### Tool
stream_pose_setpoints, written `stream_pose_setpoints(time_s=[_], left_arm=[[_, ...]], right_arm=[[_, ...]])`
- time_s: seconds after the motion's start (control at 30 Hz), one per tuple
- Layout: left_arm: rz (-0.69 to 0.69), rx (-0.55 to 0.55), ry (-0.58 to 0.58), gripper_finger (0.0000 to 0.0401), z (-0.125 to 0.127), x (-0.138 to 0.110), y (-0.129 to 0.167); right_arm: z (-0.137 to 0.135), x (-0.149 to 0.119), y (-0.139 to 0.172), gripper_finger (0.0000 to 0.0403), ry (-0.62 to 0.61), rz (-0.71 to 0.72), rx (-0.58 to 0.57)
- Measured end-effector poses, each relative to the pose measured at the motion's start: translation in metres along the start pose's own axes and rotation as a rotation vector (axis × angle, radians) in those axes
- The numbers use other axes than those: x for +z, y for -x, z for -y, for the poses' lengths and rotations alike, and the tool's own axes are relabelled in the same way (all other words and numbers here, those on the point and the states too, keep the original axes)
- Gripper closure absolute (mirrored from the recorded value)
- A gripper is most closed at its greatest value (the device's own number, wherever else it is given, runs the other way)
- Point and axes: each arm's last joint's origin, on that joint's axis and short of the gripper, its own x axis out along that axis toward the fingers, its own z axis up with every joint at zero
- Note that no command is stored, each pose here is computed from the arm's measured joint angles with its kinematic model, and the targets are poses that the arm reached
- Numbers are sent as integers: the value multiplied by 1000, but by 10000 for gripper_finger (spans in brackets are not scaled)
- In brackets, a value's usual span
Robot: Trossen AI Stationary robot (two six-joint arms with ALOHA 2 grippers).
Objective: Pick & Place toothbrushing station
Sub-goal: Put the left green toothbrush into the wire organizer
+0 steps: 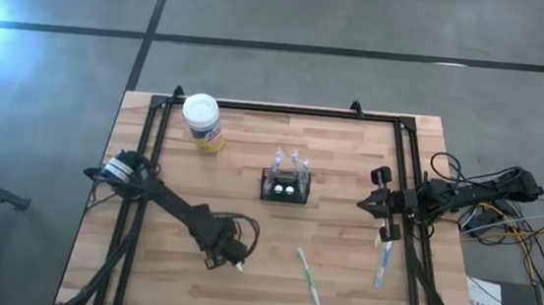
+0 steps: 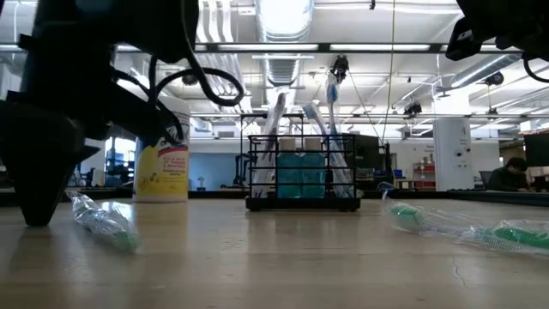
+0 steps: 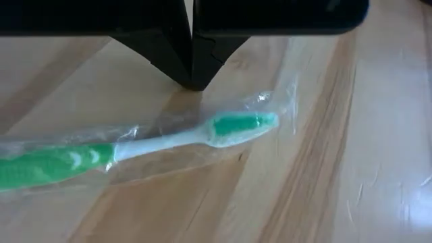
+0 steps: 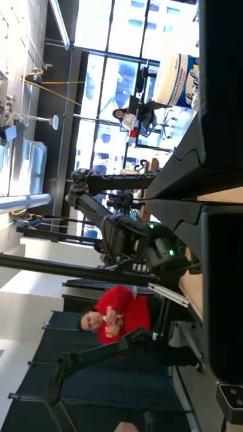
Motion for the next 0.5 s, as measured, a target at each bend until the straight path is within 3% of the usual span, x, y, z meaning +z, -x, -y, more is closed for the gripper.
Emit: stream_pose_setpoints(time_s=[0.5], left_arm=[[296, 82, -68, 400, -2, 31, 6]], right_arm=[[0, 0, 0, 394, 5, 1, 0]])
